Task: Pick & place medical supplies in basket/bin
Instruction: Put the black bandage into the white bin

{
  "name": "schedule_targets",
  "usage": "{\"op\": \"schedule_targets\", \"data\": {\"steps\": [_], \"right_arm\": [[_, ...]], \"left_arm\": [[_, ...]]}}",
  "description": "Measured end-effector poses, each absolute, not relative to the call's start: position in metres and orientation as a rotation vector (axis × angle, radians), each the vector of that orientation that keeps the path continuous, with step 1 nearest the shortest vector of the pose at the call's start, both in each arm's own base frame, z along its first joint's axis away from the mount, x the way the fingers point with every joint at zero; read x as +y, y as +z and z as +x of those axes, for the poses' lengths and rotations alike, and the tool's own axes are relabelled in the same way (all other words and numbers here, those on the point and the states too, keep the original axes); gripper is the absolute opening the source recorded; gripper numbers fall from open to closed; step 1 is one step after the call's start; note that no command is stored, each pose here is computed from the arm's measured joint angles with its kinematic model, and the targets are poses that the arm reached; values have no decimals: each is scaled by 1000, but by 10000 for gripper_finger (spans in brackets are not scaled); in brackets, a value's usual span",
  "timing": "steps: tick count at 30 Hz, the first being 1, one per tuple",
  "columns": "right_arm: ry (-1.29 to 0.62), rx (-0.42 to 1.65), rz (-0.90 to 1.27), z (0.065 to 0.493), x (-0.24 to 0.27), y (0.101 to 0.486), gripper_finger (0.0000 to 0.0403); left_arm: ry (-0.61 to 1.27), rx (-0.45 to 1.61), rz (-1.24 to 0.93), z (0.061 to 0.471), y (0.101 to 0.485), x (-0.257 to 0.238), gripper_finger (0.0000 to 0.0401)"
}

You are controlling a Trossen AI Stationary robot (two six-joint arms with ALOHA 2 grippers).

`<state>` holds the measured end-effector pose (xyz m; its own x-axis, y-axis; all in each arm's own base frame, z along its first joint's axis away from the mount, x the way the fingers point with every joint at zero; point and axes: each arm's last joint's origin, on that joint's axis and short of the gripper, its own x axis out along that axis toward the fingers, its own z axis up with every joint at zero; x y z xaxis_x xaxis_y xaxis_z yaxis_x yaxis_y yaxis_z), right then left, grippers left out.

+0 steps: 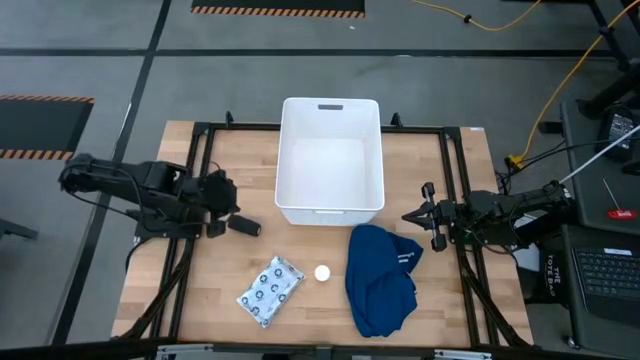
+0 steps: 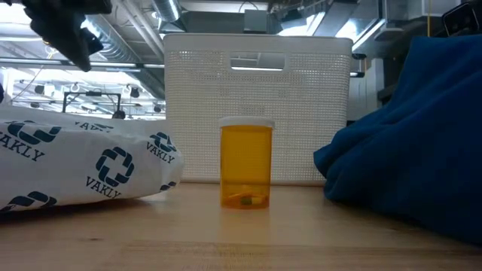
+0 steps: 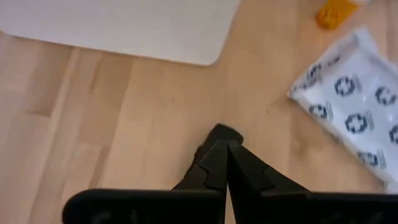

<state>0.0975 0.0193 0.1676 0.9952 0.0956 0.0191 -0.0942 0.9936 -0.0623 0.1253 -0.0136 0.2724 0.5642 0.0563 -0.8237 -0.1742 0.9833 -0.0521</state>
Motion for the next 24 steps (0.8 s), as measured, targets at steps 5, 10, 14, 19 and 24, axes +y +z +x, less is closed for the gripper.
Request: {"op": "schedule_targets", "data": {"steps": [5,10,14,19,24], "right_arm": [[95,-24,-87,97,19,168,16],[95,-25,-109,97,19,168,16],[95,-25,-108,97,19,168,16],[95,-25,-107,97,19,168,16],[95,-25,-107,97,19,168,16]], "left_arm": [[124,1017,-113,129,268,-17,14],[122,1035,-106,132,266,-19,46],[109,1041,-80,132,265,-19,86],[95,1058,-50,131,264,-18,141],[125,1078,-91,129,263,-18,196]]}}
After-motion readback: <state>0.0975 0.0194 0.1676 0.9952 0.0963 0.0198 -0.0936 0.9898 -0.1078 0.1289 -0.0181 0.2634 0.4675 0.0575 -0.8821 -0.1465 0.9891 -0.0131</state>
